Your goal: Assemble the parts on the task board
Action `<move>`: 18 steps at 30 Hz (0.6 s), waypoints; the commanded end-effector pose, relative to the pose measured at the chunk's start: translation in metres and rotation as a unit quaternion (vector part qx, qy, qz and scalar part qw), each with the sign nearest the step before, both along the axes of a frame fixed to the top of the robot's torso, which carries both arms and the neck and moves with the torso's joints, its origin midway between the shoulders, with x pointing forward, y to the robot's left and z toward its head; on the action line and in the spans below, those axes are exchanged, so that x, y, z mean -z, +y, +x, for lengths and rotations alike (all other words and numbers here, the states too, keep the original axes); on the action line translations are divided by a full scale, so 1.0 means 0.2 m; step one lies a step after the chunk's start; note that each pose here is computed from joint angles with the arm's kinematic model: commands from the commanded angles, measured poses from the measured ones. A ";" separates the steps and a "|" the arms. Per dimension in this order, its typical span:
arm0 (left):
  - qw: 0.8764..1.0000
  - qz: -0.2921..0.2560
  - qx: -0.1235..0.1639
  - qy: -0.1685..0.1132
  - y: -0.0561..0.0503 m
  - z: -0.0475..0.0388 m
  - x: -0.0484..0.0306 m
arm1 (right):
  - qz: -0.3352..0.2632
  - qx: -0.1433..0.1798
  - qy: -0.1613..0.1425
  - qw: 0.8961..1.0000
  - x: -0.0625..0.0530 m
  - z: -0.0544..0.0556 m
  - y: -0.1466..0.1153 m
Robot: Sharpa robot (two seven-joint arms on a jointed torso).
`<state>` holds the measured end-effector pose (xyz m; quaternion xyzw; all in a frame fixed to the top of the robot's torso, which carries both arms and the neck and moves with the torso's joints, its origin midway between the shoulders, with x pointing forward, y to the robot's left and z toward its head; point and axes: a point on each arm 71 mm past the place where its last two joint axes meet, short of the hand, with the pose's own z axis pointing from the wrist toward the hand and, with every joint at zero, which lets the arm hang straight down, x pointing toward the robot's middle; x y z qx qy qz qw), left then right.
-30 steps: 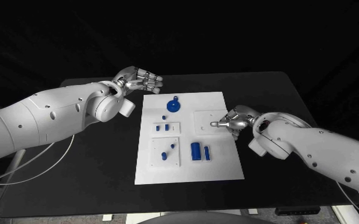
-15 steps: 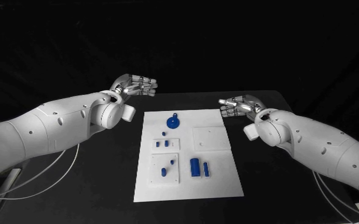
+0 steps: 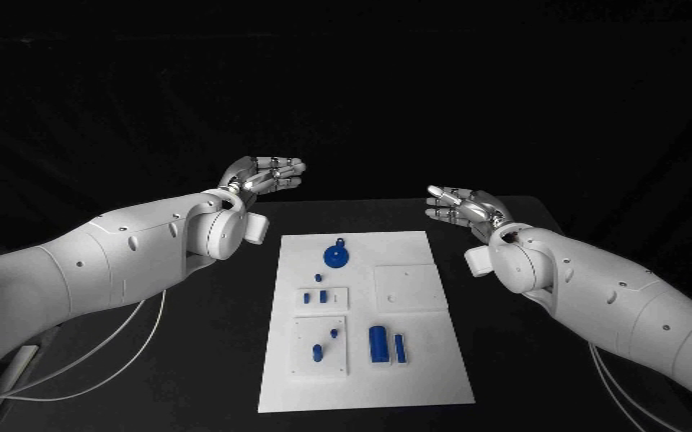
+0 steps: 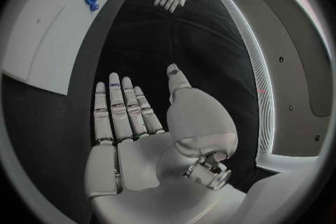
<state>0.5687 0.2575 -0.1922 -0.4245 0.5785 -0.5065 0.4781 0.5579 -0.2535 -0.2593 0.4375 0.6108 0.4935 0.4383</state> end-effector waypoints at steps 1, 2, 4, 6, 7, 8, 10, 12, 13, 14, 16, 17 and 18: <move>1.000 -0.004 -0.003 -0.002 -0.02 -0.020 0.012 | 0.003 0.004 -0.005 1.000 -0.01 -0.01 0.01; 1.000 -0.006 -0.004 -0.002 -0.03 -0.030 0.019 | 0.005 0.006 -0.008 1.000 -0.02 -0.01 0.02; 1.000 -0.010 -0.009 -0.003 -0.05 -0.055 0.036 | 0.010 0.010 -0.014 1.000 -0.03 -0.03 0.03; 1.000 -0.016 -0.014 -0.003 -0.07 -0.089 0.056 | 0.016 0.015 -0.022 1.000 -0.05 -0.04 0.06; 1.000 -0.021 -0.019 -0.004 -0.10 -0.119 0.073 | 0.021 0.020 -0.028 0.999 -0.06 -0.06 0.07; 0.999 -0.025 -0.022 -0.004 -0.11 -0.142 0.084 | 0.024 0.023 -0.032 0.999 -0.07 -0.07 0.09; 0.999 -0.033 -0.030 -0.005 -0.15 -0.195 0.106 | 0.032 0.032 -0.040 0.998 -0.09 -0.10 0.12; 0.998 -0.043 -0.043 -0.006 -0.20 -0.273 0.131 | 0.042 0.044 -0.049 0.997 -0.11 -0.16 0.16; 0.998 -0.047 -0.048 -0.006 -0.21 -0.304 0.139 | 0.046 0.049 -0.052 0.996 -0.12 -0.18 0.17; 0.997 -0.050 -0.052 -0.007 -0.23 -0.334 0.145 | 0.049 0.054 -0.055 0.996 -0.13 -0.20 0.19; 0.997 -0.056 -0.060 -0.007 -0.26 -0.387 0.153 | 0.055 0.065 -0.059 0.995 -0.14 -0.25 0.22; 0.996 -0.058 -0.064 -0.007 -0.27 -0.411 0.156 | 0.057 0.070 -0.060 0.994 -0.15 -0.28 0.23; 0.996 -0.061 -0.069 -0.007 -0.28 -0.443 0.158 | 0.060 0.077 -0.060 0.993 -0.15 -0.32 0.24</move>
